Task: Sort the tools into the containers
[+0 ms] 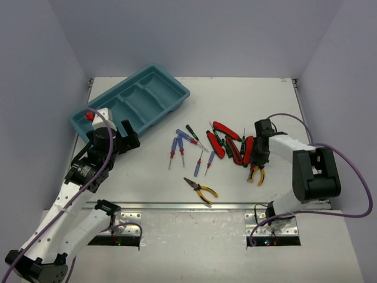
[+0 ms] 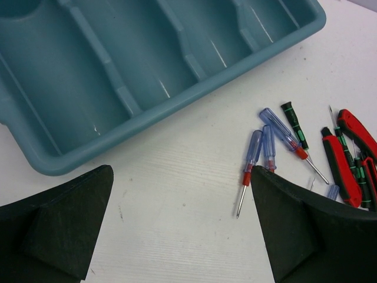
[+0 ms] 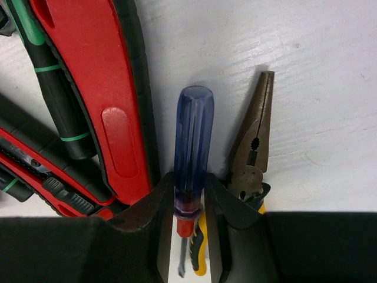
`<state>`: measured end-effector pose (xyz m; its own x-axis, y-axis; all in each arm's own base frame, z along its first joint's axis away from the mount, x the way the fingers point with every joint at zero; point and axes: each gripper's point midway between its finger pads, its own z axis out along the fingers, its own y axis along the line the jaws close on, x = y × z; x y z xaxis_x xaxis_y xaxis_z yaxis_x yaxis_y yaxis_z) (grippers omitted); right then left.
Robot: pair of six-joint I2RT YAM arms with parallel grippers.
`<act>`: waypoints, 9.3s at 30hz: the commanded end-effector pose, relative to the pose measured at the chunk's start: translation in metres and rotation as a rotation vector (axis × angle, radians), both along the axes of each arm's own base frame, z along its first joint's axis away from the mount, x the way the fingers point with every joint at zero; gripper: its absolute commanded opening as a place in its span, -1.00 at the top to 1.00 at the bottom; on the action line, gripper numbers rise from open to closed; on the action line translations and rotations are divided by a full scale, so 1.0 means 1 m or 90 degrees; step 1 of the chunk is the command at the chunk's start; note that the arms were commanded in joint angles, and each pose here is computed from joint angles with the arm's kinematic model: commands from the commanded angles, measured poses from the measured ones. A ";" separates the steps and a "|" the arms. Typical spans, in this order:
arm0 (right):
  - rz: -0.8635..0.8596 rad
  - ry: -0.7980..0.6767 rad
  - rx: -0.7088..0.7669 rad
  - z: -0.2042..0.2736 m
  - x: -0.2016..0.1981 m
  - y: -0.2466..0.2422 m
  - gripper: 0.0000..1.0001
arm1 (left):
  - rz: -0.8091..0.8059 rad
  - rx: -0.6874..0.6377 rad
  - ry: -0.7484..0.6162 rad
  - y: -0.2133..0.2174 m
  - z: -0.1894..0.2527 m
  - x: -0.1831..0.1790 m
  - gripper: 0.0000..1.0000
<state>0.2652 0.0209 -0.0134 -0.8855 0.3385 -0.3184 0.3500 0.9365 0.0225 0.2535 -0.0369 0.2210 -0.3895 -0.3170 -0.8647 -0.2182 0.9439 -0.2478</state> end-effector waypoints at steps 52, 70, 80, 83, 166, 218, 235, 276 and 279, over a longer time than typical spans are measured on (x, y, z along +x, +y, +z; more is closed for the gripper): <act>0.610 -0.509 0.699 0.285 -0.032 0.264 1.00 | -0.649 -0.448 -0.083 -0.285 0.083 0.002 1.00; 0.273 -0.452 0.159 0.221 0.020 0.129 -0.98 | 0.074 -0.187 -0.035 -0.084 0.046 0.266 1.00; 0.307 -0.396 0.194 0.185 0.005 0.138 -0.98 | 0.153 -0.196 -0.060 -0.046 -0.002 0.406 0.99; 0.314 -0.375 0.206 0.174 0.000 0.142 -0.98 | 0.152 -0.203 -0.073 -0.043 -0.009 0.425 0.62; 0.530 -0.585 0.451 0.252 -0.014 0.280 1.00 | -0.589 -0.466 0.020 -0.268 0.021 0.015 1.00; 0.137 -0.175 0.014 0.064 0.008 0.238 -0.36 | -0.080 -0.243 -0.101 -0.068 0.082 0.117 -1.00; 0.108 -0.111 -0.010 0.016 -0.007 0.242 0.96 | -0.146 -0.209 0.034 -0.088 -0.024 0.057 -1.00; 0.416 -0.465 0.249 0.221 -0.009 0.256 -0.98 | -0.336 -0.390 0.003 -0.211 0.017 0.111 1.00; 0.360 -0.467 0.188 0.223 -0.005 0.222 -0.98 | -0.227 -0.330 -0.007 -0.178 0.015 0.164 1.00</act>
<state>0.2439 0.2839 0.1782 -0.6215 -0.0055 -0.7834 -0.4753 0.7976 0.3715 0.3454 -0.2653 0.2267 -0.6986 -0.4705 -0.5391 0.2311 0.5647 -0.7923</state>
